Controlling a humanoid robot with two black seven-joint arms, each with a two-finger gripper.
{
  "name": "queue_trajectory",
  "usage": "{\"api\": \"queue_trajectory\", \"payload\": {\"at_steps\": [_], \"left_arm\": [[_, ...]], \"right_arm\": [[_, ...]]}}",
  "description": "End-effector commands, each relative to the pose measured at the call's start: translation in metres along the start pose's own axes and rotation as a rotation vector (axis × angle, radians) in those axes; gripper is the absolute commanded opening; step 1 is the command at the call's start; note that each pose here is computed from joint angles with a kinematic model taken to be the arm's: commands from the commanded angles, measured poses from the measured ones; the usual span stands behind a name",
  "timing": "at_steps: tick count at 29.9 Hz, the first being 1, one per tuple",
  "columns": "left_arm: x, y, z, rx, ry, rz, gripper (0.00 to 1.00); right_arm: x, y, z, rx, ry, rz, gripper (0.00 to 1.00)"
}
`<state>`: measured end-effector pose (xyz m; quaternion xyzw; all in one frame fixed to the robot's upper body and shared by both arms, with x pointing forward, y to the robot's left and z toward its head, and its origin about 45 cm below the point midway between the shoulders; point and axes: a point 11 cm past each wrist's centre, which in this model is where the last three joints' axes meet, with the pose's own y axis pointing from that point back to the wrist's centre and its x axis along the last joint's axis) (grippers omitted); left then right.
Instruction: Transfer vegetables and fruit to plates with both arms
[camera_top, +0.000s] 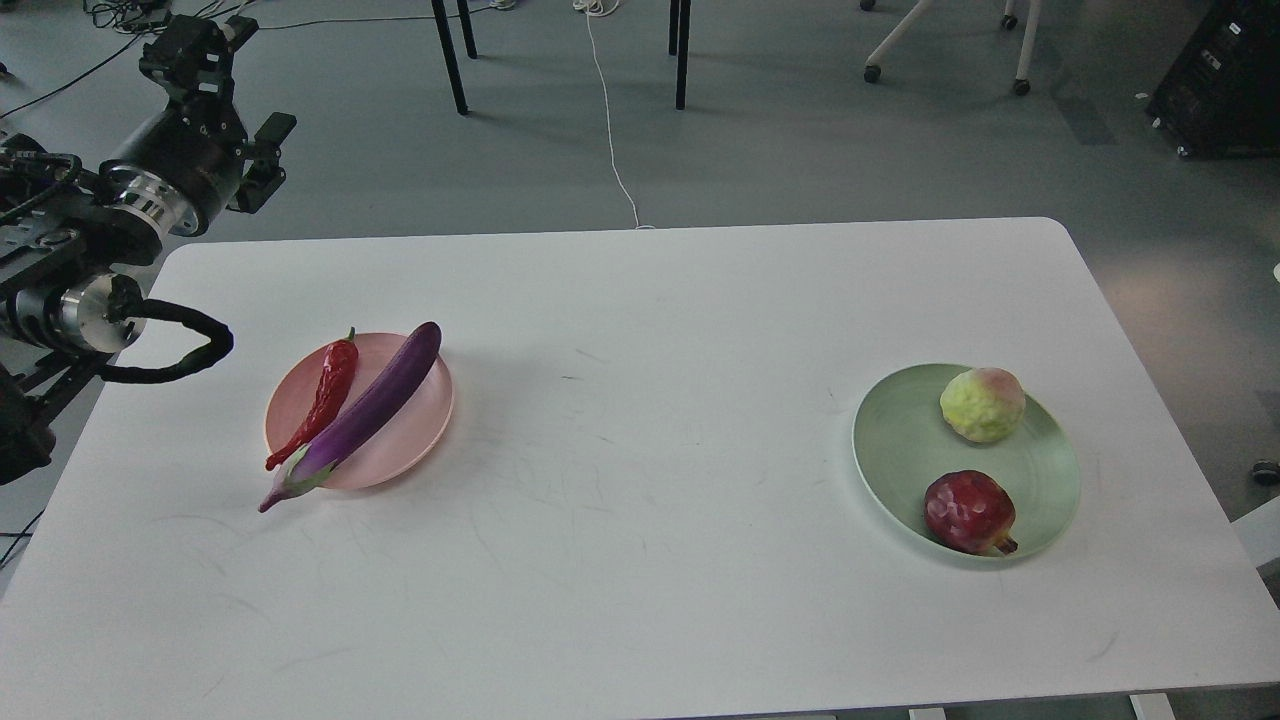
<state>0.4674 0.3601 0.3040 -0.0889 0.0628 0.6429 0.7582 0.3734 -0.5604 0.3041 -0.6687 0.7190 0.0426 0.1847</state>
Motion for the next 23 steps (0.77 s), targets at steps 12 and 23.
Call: {"api": "queue_trajectory", "payload": {"at_steps": [12,23], "left_arm": [[0.037,0.036,-0.054,-0.129,0.637,0.062,0.98],[0.059,0.058,-0.065,-0.104,0.603,0.099,0.98]], "right_arm": [[0.006,0.004,0.046,-0.003,-0.107,0.089,0.99],[-0.017,-0.001,0.078,-0.034,-0.174,0.061,0.99]]}}
